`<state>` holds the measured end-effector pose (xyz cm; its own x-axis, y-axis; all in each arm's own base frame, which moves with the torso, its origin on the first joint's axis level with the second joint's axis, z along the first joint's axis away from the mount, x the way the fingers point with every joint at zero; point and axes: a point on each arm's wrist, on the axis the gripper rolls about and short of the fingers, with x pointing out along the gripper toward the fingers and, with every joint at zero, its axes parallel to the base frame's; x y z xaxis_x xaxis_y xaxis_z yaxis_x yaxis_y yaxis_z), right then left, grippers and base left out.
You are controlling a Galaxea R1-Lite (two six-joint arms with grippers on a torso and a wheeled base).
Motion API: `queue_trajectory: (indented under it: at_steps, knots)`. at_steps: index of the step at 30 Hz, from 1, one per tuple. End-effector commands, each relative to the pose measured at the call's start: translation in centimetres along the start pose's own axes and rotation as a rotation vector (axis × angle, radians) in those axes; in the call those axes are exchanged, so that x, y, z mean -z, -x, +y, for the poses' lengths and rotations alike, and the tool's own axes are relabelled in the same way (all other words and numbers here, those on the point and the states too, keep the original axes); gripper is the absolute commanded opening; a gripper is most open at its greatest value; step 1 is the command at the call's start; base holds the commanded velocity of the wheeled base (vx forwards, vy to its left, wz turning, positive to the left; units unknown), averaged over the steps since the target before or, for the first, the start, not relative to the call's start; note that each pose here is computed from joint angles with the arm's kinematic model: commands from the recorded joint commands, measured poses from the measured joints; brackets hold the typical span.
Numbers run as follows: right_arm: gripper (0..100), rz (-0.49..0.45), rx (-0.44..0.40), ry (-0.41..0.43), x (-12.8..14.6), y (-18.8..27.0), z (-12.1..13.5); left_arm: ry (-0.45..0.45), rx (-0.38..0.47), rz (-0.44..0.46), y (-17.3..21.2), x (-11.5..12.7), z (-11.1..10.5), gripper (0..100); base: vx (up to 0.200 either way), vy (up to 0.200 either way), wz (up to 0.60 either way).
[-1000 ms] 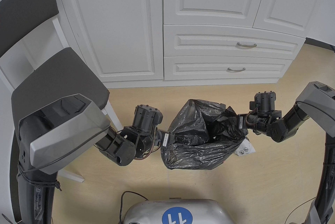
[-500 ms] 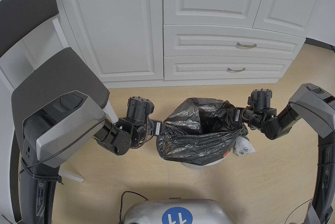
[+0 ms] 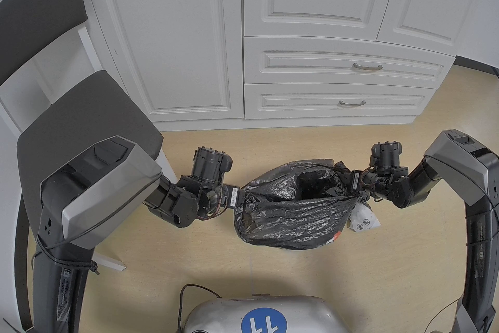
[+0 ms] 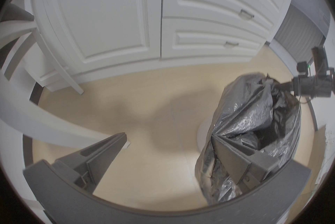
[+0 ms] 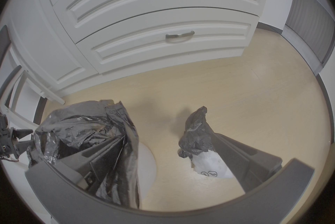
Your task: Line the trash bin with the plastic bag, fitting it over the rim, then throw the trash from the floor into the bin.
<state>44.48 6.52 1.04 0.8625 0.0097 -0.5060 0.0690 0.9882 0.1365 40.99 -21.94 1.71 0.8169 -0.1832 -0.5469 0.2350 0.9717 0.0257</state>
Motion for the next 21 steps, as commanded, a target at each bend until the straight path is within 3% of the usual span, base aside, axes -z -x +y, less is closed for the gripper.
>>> queue_trajectory:
  at_steps: [1,4,8,13,17,21]
  knots:
    - [100,0.038,0.024,0.004,0.0,0.2,-0.8,-0.013,-0.009,0.066,1.3,-0.9,0.3,100,0.000,0.000,0.00]
    - [100,0.019,0.018,0.012,-1.0,1.5,-0.6,-0.009,-0.006,0.063,1.8,-1.3,0.3,100,0.000,0.000,0.00]
    - [100,-0.044,-0.030,0.041,-3.6,6.7,0.5,0.023,0.033,0.012,5.1,-3.2,-0.8,100,0.000,0.000,0.00]
    - [100,-0.058,-0.078,0.112,-3.6,9.9,2.2,0.019,0.066,-0.023,7.2,-4.2,-1.9,100,0.000,0.000,0.00]
    - [100,0.009,-0.144,0.206,-0.3,10.7,4.6,-0.008,0.082,0.005,7.6,-3.1,-3.0,100,0.000,0.000,0.00]
    - [100,0.105,-0.143,0.287,3.3,8.3,5.6,-0.041,0.100,0.040,8.1,-1.8,-4.1,100,0.000,0.000,0.00]
